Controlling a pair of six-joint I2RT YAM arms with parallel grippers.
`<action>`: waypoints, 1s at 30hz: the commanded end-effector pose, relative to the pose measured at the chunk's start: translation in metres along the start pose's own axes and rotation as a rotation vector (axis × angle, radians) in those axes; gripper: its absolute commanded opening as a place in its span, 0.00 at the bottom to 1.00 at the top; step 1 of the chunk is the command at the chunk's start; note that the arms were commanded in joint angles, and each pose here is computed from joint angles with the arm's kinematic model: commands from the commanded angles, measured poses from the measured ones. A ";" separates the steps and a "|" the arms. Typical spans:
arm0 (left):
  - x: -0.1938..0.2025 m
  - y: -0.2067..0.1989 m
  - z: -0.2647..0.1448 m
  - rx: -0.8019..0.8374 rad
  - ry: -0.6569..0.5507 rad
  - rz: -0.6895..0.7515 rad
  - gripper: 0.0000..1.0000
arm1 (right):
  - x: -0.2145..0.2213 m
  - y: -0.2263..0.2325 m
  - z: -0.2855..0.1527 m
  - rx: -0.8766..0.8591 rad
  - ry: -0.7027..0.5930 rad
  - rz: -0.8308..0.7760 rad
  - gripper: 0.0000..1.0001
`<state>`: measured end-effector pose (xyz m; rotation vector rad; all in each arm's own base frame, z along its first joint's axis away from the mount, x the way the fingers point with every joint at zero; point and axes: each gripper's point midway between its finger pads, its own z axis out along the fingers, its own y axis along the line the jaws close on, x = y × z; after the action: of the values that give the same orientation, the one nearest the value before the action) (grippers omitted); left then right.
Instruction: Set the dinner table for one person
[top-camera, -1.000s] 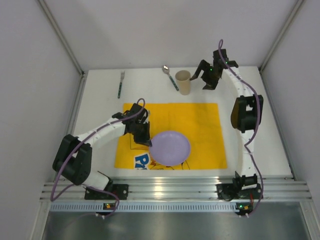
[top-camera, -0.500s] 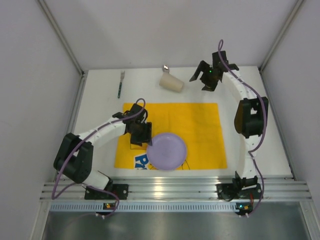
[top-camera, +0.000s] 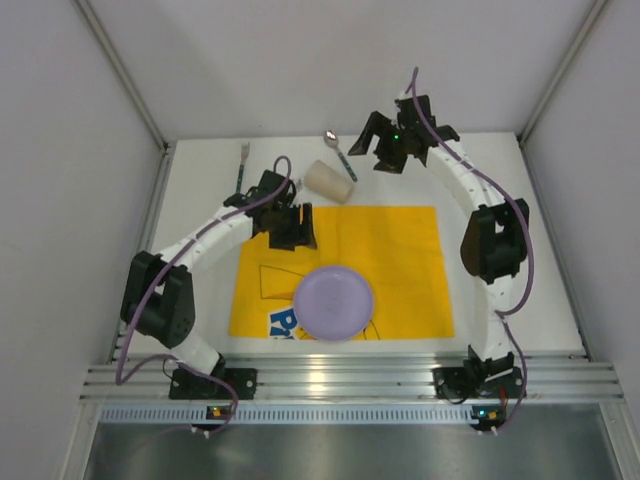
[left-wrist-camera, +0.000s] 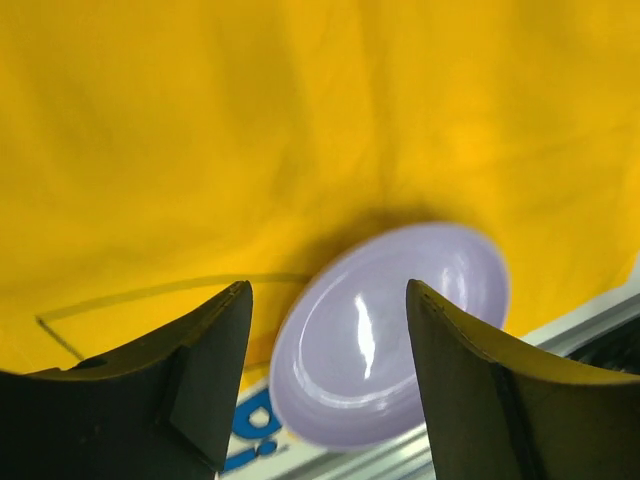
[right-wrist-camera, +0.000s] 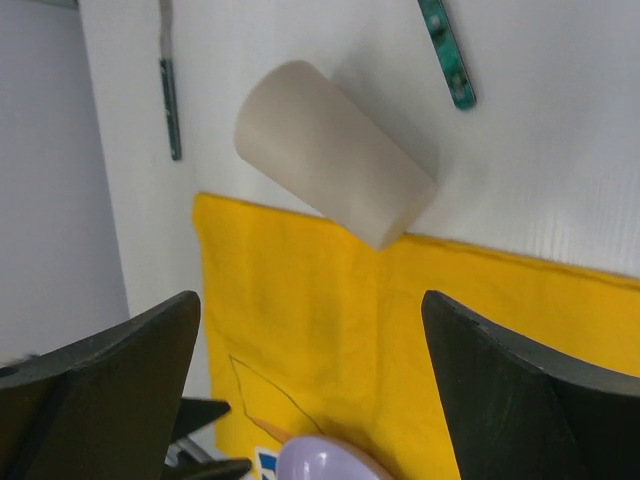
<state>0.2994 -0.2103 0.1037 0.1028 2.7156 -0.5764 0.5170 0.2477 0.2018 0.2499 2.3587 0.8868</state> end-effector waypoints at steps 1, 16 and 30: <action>-0.099 -0.037 -0.022 0.147 -0.264 0.087 0.68 | 0.013 -0.002 -0.030 0.001 0.013 -0.026 0.93; -0.249 0.016 0.051 0.257 -0.327 -0.016 0.67 | 0.144 -0.099 -0.187 0.191 0.036 0.004 0.96; -0.224 -0.027 0.071 0.547 -0.251 -0.018 0.33 | 0.147 -0.125 -0.192 0.285 0.050 0.000 0.97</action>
<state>0.5225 -0.2438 0.0956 0.0408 2.3964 -1.1217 0.2786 0.1067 0.1663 0.3583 2.5350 0.5787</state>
